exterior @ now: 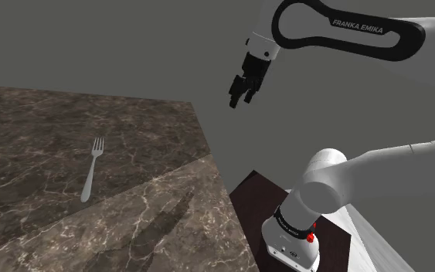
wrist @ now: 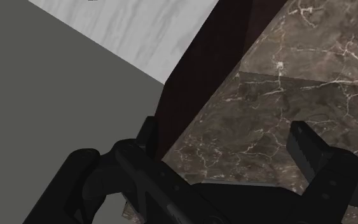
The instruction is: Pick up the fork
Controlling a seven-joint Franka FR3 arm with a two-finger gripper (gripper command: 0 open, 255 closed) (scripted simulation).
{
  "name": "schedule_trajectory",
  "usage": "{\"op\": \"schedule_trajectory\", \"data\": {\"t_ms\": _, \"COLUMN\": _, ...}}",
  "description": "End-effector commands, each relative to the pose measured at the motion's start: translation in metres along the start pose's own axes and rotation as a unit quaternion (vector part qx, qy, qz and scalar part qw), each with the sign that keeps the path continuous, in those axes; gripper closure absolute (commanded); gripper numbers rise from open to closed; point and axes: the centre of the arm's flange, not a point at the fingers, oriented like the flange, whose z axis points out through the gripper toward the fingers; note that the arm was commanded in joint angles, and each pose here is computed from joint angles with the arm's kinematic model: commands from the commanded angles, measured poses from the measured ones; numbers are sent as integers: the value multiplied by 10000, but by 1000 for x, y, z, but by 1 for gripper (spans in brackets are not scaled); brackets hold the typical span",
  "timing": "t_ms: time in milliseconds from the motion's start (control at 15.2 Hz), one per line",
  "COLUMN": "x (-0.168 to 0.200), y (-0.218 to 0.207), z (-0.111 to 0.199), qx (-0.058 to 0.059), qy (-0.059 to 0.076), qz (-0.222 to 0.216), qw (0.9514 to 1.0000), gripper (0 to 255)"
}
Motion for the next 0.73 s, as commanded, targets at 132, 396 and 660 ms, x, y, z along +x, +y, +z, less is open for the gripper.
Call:
{"op": "schedule_trajectory", "data": {"t_ms": 132, "x": 6, "y": -24, "z": 10, "qx": -11, "qy": 4, "qz": 165, "qw": 9999, "gripper": 0}}
{"op": "schedule_trajectory", "data": {"t_ms": 396, "x": 21, "y": -71, "z": 30, "qx": -33, "qy": 11, "qz": 494, "qw": 9988, "gripper": 0}}
{"op": "schedule_trajectory", "data": {"t_ms": 660, "x": 39, "y": -117, "z": 50, "qx": -55, "qy": 18, "qz": 823, "qw": 9966, "gripper": 0}}
